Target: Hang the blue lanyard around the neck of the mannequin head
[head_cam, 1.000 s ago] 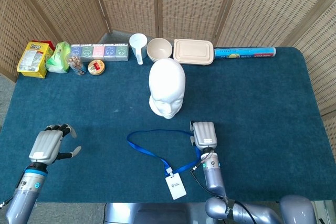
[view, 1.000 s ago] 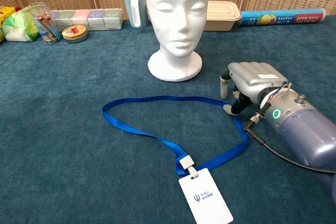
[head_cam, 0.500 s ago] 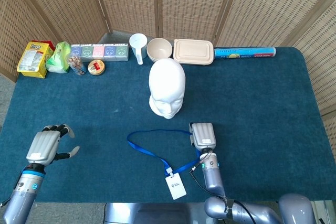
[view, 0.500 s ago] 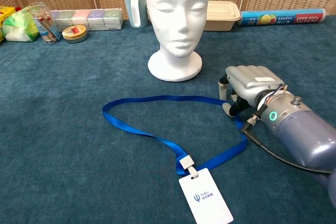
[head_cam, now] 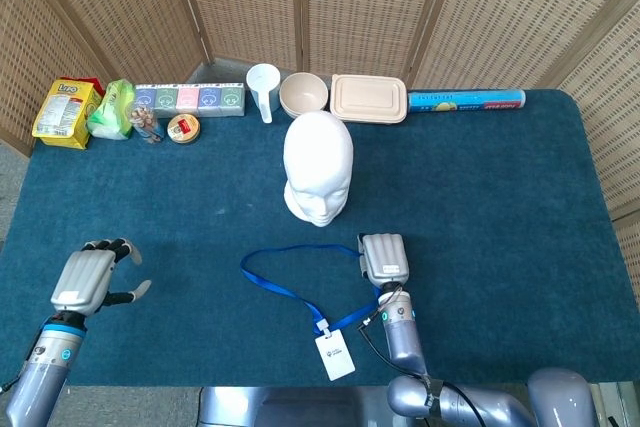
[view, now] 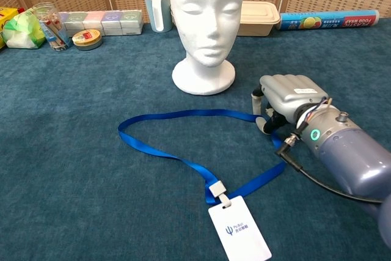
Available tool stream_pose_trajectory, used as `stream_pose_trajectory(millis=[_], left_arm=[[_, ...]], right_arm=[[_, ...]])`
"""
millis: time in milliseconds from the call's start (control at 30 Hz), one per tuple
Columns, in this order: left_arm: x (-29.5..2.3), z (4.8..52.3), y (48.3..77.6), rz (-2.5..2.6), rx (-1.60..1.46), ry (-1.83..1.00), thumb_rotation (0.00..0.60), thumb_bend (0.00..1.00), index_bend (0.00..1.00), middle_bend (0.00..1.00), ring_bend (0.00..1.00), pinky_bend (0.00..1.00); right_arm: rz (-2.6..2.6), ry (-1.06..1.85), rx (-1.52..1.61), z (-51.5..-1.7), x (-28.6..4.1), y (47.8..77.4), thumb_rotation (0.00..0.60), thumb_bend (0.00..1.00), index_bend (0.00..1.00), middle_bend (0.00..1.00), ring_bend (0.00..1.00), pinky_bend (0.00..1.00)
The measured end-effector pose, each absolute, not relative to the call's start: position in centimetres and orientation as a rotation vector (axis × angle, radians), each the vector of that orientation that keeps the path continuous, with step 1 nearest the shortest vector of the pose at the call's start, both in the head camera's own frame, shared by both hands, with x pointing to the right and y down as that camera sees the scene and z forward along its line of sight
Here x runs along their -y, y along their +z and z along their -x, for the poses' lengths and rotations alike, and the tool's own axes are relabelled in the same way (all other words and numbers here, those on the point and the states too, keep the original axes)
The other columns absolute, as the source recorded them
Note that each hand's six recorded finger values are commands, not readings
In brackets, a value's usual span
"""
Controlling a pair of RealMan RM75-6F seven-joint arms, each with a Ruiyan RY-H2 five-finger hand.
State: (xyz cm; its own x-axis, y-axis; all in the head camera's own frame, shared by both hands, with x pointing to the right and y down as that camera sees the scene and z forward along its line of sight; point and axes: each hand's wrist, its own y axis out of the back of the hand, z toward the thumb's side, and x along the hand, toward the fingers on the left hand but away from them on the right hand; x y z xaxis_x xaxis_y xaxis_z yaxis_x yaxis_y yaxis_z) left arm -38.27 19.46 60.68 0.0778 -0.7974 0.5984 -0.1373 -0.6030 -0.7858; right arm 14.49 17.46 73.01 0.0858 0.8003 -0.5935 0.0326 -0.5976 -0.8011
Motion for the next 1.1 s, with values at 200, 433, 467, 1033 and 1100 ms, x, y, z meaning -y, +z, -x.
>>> stream_pose_trajectory(millis=[200, 433, 467, 1033, 1100], left_arm=[[-18.9, 37.6, 61.3, 1.817, -0.897, -1.562, 0.454, 0.24, 0.46, 0.43, 0.41, 0.37], [-17.7, 35.0, 62.3, 1.803, -0.843, -1.521, 0.451, 0.23, 0.46, 0.61, 0.63, 0.67], [-17.5, 34.6, 62.5, 1.796, -0.833, -1.516, 0.452, 0.23, 0.46, 0.63, 0.66, 0.7], [-15.8, 25.4, 65.5, 1.779, -0.724, -1.476, 0.452, 0.22, 0.46, 1.0, 1.0, 1.0], [-15.8, 24.9, 66.0, 1.788, -0.727, -1.495, 0.452, 0.22, 0.46, 1.0, 1.0, 1.0]], right_arm=[[1.752, 1.562, 0.837, -14.6, -17.5, 72.6, 0.6, 0.51, 0.59, 0.94, 1.0, 1.0], [1.774, 1.528, 0.843, -14.2, -17.8, 71.9, 0.6, 0.52, 0.59, 0.94, 1.0, 1.0], [1.777, 1.522, 0.842, -14.2, -17.8, 71.8, 0.6, 0.52, 0.59, 0.94, 1.0, 1.0], [1.819, 1.488, 0.843, -14.3, -18.2, 71.2, 0.6, 0.52, 0.59, 0.95, 1.0, 1.0], [1.821, 1.489, 0.843, -14.4, -18.2, 71.2, 0.6, 0.52, 0.59, 0.95, 1.0, 1.0]])
